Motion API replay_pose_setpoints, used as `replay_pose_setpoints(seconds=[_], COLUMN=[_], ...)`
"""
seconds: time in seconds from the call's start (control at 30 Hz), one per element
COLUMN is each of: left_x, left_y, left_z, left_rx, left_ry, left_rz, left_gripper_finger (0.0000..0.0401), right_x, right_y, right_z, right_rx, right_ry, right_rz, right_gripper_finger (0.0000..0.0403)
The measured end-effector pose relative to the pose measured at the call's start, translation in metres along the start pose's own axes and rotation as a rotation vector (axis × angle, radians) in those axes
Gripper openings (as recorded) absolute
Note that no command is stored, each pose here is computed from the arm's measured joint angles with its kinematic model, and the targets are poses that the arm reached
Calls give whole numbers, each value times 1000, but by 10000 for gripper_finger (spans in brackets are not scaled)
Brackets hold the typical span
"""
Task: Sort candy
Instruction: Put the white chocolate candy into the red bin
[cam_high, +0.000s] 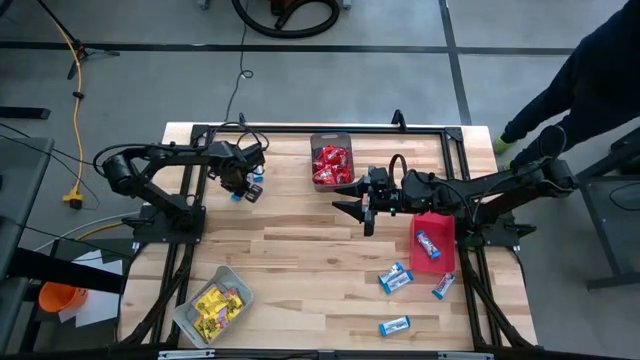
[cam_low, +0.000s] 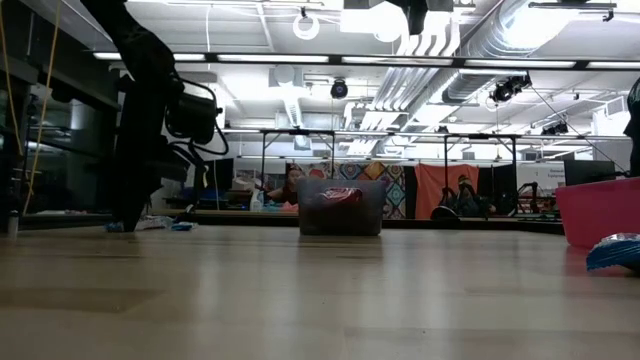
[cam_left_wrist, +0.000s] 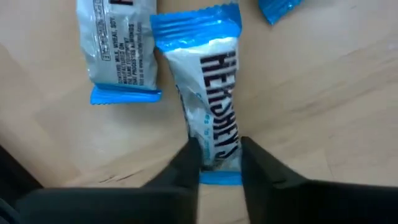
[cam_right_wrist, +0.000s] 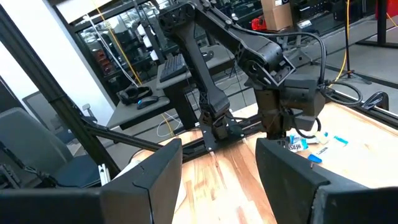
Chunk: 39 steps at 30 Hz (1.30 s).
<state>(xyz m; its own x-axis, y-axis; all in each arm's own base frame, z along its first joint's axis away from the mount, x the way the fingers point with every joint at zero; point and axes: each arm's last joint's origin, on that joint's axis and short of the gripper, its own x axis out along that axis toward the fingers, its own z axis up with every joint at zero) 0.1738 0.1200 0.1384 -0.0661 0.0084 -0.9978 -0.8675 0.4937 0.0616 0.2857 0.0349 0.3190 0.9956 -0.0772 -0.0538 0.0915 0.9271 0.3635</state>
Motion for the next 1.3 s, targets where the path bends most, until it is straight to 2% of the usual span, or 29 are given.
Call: replay_pose_setpoints(seconds=[0.07, 0.17, 0.33, 0.47, 0.57, 0.7, 0.8, 0.97, 1.1, 1.3], left_x=[-4, -16, -76, -141, -182, -217, -227, -216, -207, -200], left_y=[0, 1, 0, -6, -17, -40, -63, -103, -124, -142], left_z=[-1, -4, -12, -26, -38, -51, -57, -61, -58, -56], left_rx=[19, 33, 98, 175, 292, 423, 562, 783, 820, 847], left_ry=[-13, -21, -137, -385, -609, -869, -999, -1044, -1038, -1043], left_rz=[-14, -41, -155, -307, -441, -639, -708, -668, -679, -712], left_gripper_finger=[20, 10, 1, 0, 0, 0, 0, 0, 0, 0], right_x=[0, 0, 0, 0, 0, 0, 1, 1, 2, 19], right_y=[0, 0, 2, 3, 1, -3, -5, -7, -5, 2], right_z=[0, 0, 1, 7, 13, 19, 20, 20, 19, 28], right_rx=[0, 0, 4, 16, 26, 33, 33, 33, -8, -142], right_ry=[0, 0, -4, -58, -110, -157, -163, -163, -106, 28], right_rz=[0, 1, 43, 63, 67, 64, 55, 52, 89, 45], right_gripper_finger=[199, 199, 199, 199, 199, 199, 199, 199, 199, 199])
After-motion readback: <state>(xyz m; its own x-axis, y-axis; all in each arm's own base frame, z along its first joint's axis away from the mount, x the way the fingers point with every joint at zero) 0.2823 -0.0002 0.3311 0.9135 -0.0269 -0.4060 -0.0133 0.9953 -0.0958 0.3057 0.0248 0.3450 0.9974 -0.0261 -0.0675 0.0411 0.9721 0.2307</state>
